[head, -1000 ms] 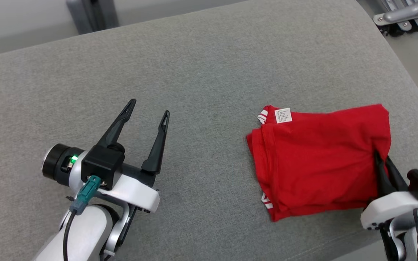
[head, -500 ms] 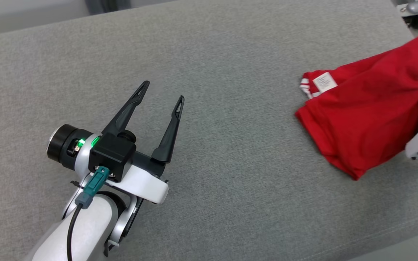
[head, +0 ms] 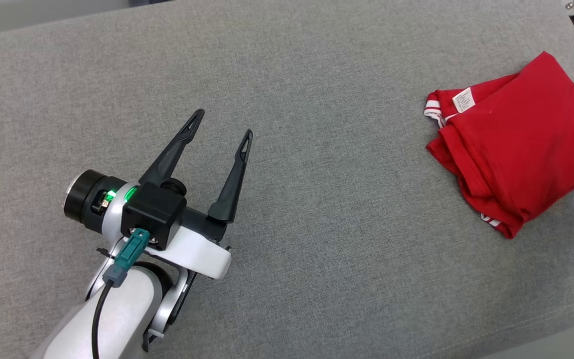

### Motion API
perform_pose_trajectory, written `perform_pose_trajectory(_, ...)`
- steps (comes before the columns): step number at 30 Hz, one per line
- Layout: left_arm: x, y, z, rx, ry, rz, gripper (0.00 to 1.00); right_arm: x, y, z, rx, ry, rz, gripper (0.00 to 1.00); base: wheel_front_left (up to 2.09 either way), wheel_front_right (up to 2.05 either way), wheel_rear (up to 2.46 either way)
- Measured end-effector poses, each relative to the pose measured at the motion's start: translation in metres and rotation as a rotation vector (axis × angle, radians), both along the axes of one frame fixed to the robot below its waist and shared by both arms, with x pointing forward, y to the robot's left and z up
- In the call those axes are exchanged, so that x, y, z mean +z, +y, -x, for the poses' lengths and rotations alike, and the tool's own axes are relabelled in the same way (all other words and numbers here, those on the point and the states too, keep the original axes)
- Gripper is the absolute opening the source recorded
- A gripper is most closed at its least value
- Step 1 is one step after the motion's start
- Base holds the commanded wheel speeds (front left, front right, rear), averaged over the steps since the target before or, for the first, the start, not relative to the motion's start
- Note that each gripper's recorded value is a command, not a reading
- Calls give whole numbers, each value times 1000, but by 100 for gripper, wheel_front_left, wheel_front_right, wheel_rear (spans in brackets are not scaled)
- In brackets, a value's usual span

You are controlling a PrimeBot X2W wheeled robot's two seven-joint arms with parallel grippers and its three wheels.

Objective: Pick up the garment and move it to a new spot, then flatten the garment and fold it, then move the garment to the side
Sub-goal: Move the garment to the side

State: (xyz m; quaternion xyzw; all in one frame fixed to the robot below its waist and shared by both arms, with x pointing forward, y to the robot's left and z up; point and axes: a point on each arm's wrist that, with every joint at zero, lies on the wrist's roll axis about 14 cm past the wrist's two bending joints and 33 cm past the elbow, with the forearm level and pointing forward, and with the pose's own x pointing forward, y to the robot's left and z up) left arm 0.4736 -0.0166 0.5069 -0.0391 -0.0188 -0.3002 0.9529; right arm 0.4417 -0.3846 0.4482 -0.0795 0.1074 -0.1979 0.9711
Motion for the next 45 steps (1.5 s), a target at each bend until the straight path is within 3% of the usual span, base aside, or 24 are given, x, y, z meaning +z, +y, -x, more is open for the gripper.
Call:
perform_pose_trajectory(5, 6, 0, 3, 7, -10, 12, 100, 21, 1, 5, -13, -82, 5, 100, 0, 0, 0)
perform_pose_trajectory(10, 12, 22, 8, 93, -13, 27, 100, 56, 37, 10, 44, -256, -32, 100, 0, 0, 0)
perform_pose_trajectory(17, 20, 70, 17, 253, -25, 46, 100, 77, 96, 19, 178, -372, -112, 100, 0, 0, 0)
perform_pose_trajectory(26, 29, 151, 37, 506, -48, 47, 100, 90, 169, 25, 368, -412, -199, 100, 0, 0, 0)
perform_pose_trajectory(33, 35, 198, 65, 647, -62, 51, 100, 88, 199, 35, 446, -381, -248, 100, 0, 0, 0)
perform_pose_trajectory(45, 37, 207, 104, 633, -83, 25, 100, 80, 213, 68, 486, -318, -250, 100, 0, 0, 0)
